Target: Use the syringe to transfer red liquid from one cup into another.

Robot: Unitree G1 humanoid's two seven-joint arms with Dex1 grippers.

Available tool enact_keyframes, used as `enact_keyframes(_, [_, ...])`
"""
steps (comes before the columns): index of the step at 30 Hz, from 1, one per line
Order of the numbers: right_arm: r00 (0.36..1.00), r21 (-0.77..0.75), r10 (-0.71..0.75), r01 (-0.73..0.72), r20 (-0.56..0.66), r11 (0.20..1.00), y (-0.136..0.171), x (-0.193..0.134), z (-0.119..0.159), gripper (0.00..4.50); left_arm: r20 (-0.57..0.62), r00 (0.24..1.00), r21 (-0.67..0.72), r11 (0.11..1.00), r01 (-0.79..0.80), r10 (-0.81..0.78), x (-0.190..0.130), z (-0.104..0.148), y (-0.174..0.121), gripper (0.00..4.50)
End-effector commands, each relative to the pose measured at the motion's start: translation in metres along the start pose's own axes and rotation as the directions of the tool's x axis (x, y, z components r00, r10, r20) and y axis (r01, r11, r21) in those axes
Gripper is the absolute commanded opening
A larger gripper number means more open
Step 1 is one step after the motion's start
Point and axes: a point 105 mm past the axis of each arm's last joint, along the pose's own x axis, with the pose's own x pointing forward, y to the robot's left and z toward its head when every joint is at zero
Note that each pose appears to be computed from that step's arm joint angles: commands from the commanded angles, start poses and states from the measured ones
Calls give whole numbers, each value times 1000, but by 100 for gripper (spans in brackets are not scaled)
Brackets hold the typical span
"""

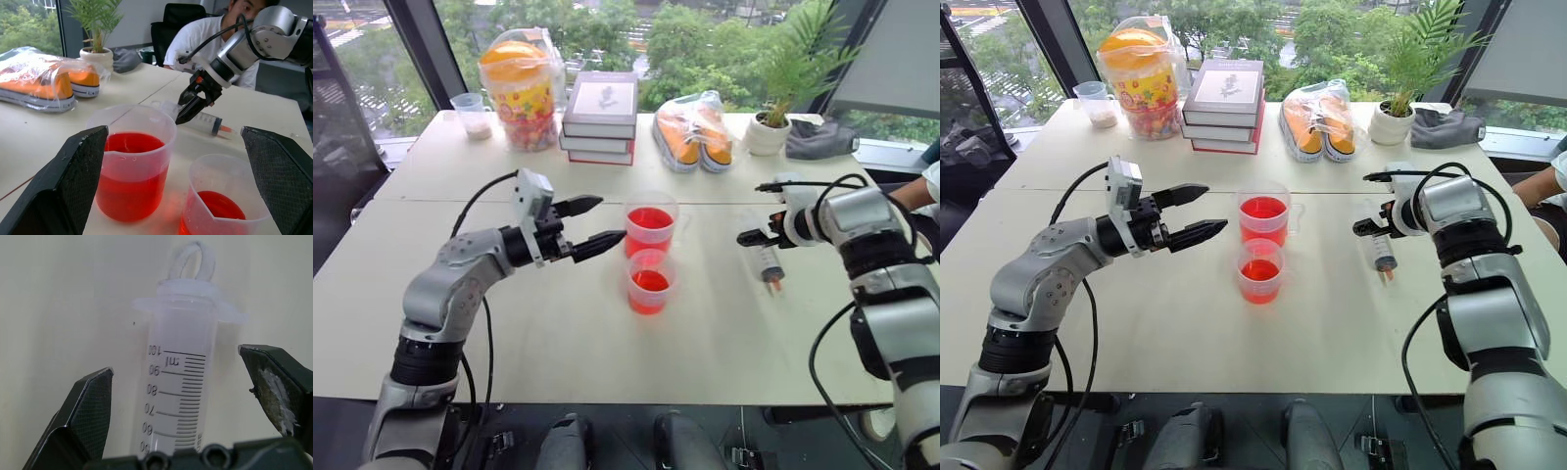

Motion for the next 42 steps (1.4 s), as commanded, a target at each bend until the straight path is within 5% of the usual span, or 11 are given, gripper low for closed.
enact_keyframes(1, [1000,-33,-14,15,26,999,-3,-2,14,449,47,999,53,998,-14,11,-2,13,-5,450])
enact_keyframes(3, [1000,-44,-10,11,17,999,-2,1,13,449,48,999,56,998,-22,19,-3,12,-5,450])
enact_keyframes(5, [1000,-63,-1,1,3,998,0,5,10,397,52,998,60,998,-32,29,-4,13,-5,450])
enact_keyframes(11, [1000,-91,19,-20,-15,996,3,10,7,141,54,997,64,997,-49,46,-6,15,-5,450])
enact_keyframes(15, [997,-98,-5,12,76,995,-4,-4,30,138,48,998,64,997,-43,40,-8,17,-2,450])
enact_keyframes(18, [963,-107,28,1,268,994,1,-26,69,138,42,998,70,997,-41,38,-12,20,3,450])
enact_keyframes(24, [672,-249,255,-107,695,962,52,-104,144,138,41,998,97,994,-41,37,-21,39,17,450])
enact_keyframes(28, [306,-367,427,-235,851,900,104,-158,161,138,20,999,126,991,-36,34,-21,44,26,450])
enact_keyframes(30, [187,-382,439,-274,879,883,117,-169,162,138,25,999,127,991,-33,30,-19,49,29,450])
enact_keyframes(36, [58,-406,458,-374,887,834,158,-145,147,138,10,1000,131,991,-2,0,-11,54,29,450])
enact_keyframes(42, [102,-377,440,-367,892,850,172,-100,123,138,6,999,138,990,35,-36,-3,60,27,450])
